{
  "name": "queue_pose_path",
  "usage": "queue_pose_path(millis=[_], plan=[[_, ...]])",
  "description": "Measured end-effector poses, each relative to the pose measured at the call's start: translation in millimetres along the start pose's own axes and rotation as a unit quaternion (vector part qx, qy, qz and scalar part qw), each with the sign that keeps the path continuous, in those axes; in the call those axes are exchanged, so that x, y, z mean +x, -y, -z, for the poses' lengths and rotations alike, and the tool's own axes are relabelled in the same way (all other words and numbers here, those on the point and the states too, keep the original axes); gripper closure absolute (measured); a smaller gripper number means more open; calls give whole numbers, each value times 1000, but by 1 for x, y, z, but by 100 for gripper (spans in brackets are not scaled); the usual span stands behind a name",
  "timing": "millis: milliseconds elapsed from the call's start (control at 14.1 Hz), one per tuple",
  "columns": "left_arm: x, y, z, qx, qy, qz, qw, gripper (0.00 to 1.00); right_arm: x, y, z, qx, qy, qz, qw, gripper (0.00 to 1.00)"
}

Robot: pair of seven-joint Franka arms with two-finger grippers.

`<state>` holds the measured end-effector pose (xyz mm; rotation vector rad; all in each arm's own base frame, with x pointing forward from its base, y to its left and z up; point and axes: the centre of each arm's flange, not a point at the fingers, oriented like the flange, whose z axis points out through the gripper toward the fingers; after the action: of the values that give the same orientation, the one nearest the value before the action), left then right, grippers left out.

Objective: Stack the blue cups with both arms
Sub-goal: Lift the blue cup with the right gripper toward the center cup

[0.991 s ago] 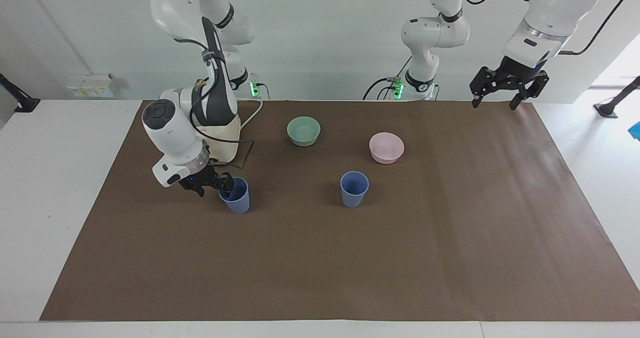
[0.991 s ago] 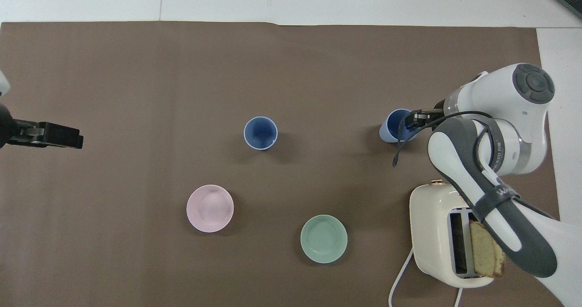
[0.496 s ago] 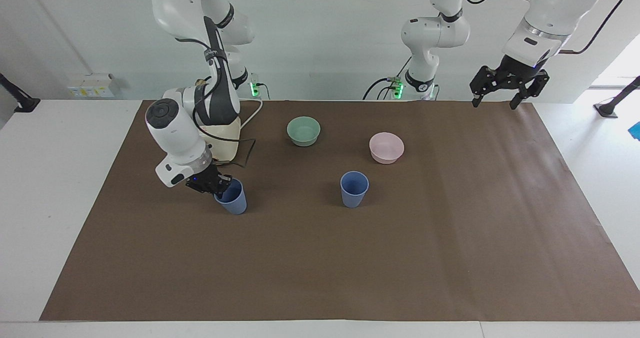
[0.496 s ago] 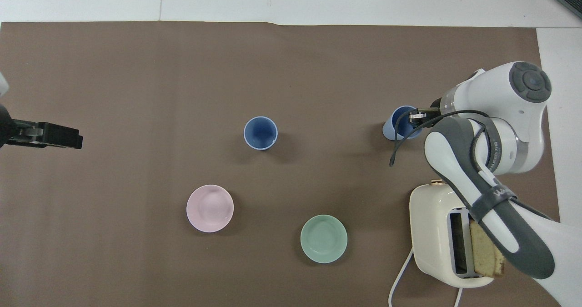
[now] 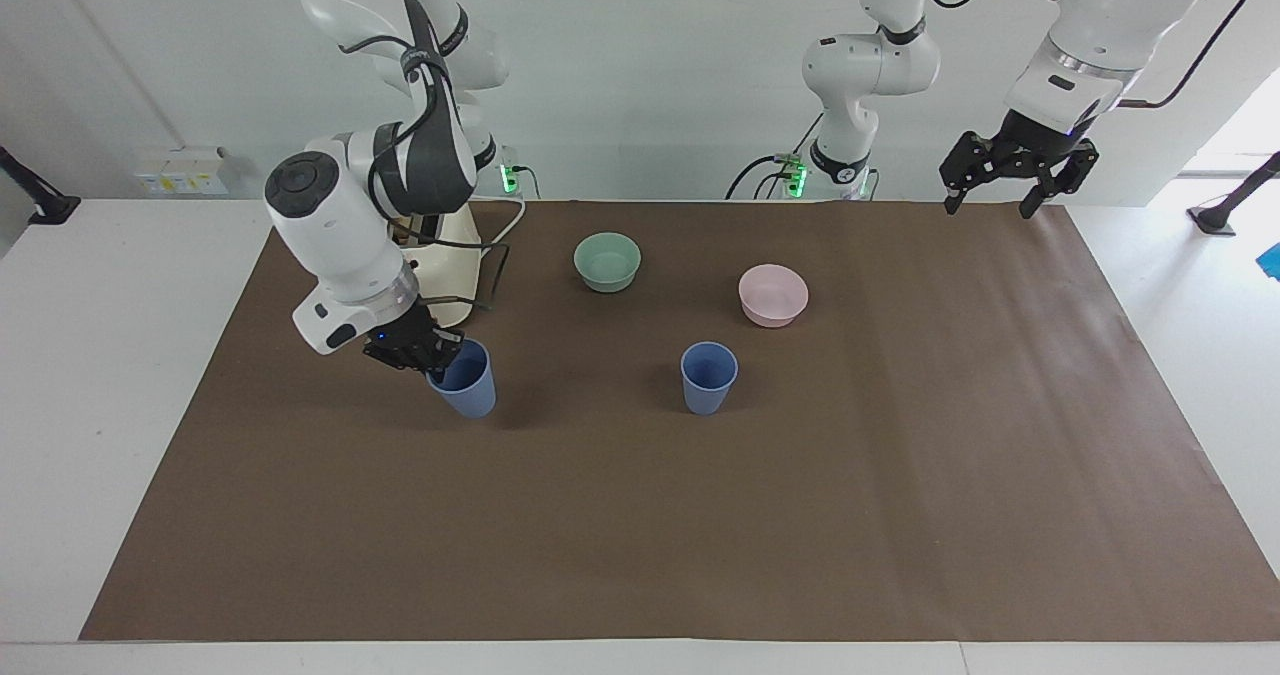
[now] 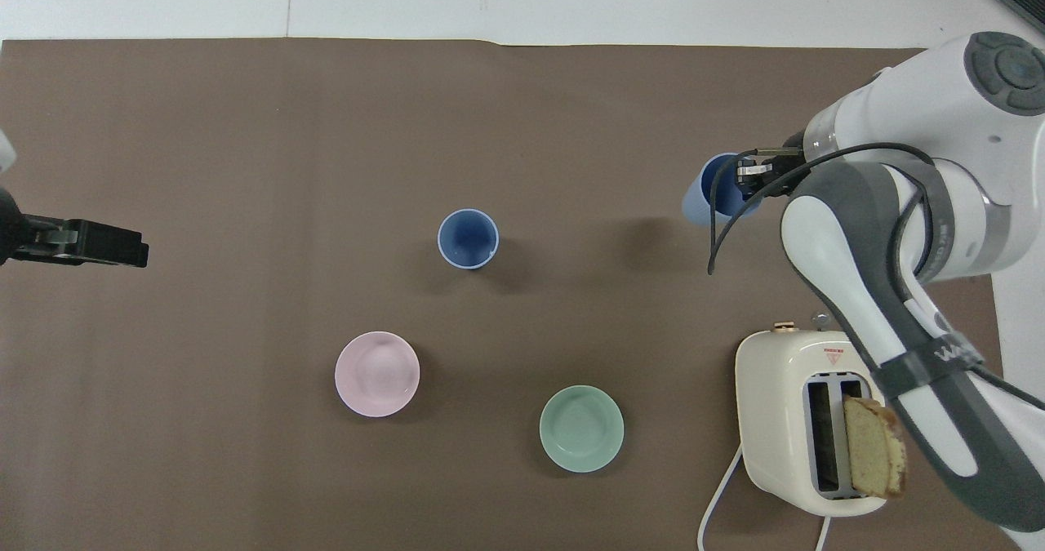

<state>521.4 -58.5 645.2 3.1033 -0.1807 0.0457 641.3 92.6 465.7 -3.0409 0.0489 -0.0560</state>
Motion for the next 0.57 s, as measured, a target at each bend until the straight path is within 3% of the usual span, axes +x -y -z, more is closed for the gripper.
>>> queue_pose_path(millis=[566], plan=[[0, 0, 0, 0, 0, 0, 1000, 0, -30, 148, 33, 19, -17, -4, 1000, 95]])
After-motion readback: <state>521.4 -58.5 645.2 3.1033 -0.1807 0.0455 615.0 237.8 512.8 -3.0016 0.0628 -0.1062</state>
